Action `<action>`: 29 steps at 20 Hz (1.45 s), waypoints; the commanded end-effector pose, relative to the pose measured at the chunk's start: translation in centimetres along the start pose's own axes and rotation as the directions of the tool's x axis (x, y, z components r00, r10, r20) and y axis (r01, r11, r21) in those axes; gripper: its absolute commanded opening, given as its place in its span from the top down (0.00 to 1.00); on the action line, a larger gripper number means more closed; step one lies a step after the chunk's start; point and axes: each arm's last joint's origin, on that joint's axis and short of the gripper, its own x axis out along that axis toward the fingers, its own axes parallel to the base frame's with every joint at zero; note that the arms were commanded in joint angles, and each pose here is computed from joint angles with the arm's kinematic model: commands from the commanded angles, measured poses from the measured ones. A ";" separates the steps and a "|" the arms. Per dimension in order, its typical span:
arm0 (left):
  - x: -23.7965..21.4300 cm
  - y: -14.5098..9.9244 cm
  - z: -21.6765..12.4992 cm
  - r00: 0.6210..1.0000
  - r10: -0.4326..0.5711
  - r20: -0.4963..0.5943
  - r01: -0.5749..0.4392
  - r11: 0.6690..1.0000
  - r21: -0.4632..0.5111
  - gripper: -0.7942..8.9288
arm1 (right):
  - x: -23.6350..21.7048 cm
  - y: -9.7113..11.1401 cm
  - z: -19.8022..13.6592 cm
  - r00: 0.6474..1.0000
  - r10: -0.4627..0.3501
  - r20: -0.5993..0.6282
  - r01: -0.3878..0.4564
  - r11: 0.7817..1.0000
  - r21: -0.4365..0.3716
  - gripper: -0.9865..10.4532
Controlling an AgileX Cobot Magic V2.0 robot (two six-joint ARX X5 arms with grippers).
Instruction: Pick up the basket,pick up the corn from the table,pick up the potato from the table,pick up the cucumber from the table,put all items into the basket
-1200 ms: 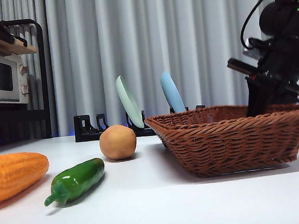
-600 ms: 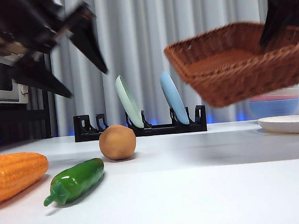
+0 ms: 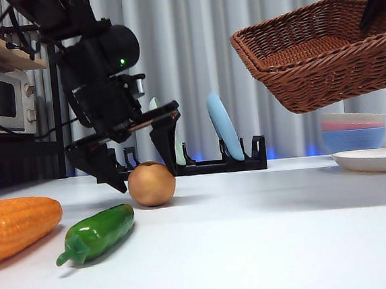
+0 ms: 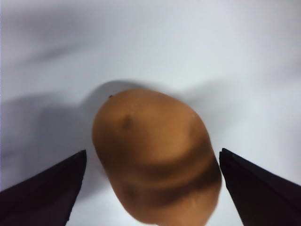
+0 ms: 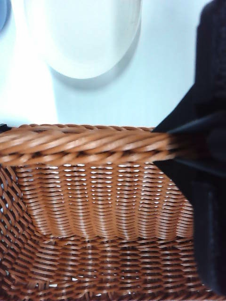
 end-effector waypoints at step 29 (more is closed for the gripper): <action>-14.5 -8.2 -1.6 0.908 -0.110 0.404 0.016 0.973 0.229 0.93 | 9.5 10.5 -3.2 0.906 0.360 -0.222 -0.370 0.929 -0.004 0.92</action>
